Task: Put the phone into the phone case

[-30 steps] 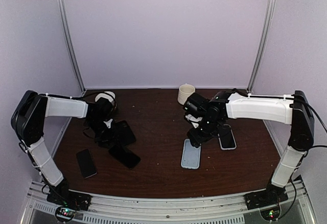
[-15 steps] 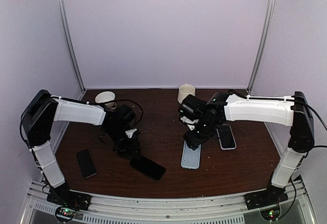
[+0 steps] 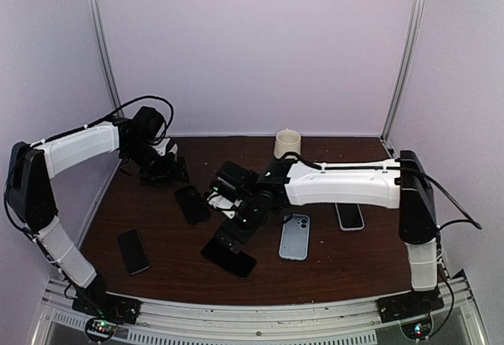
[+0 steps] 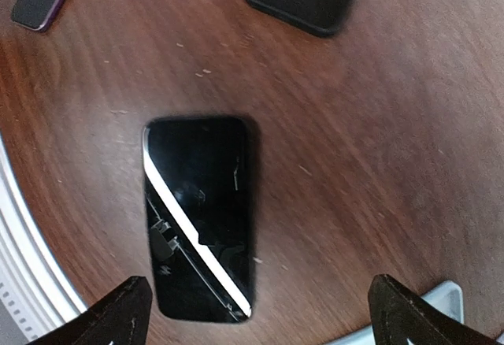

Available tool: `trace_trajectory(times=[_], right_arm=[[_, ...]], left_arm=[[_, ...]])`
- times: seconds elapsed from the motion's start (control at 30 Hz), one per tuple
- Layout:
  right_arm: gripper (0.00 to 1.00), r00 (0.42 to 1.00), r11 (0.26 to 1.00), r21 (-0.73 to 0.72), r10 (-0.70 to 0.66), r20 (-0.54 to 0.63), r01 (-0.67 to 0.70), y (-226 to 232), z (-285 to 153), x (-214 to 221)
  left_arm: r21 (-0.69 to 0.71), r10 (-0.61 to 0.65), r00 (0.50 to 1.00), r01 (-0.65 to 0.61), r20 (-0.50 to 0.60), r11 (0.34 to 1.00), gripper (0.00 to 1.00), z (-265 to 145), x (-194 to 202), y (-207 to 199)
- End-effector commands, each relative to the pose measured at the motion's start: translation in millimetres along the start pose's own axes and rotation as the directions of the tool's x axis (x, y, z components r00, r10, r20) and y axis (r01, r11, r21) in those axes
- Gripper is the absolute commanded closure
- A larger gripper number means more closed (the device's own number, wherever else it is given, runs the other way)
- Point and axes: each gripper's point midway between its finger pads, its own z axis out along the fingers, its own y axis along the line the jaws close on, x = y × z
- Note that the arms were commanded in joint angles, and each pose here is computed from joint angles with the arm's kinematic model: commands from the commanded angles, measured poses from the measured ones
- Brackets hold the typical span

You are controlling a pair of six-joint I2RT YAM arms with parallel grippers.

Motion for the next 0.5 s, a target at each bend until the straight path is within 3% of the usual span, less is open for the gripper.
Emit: trace_trajectory(times=[0.0, 0.13, 0.47], right_arm=[[0.01, 0.997, 0.996, -0.053, -0.075, -0.024, 0.074, 31.6, 24.9, -12.2], [0.01, 0.993, 0.998, -0.009, -0.065, -0.095, 0.065, 29.4, 42.6, -11.4], [0.01, 0.972, 1.000, 0.005, -0.024, -0.236, 0.026, 34.5, 68.8, 15.9]], left_arm=[[-0.199, 0.056, 0.998, -0.051, 0.019, 0.979, 0.03, -20.3, -0.9, 36.0], [-0.201, 0.072, 0.995, -0.059, 0.062, 0.978, 0.02, -24.6, -4.1, 36.6], [-0.168, 0.058, 0.997, -0.048, 0.050, 0.985, 0.03, -22.1, 3.4, 37.2]])
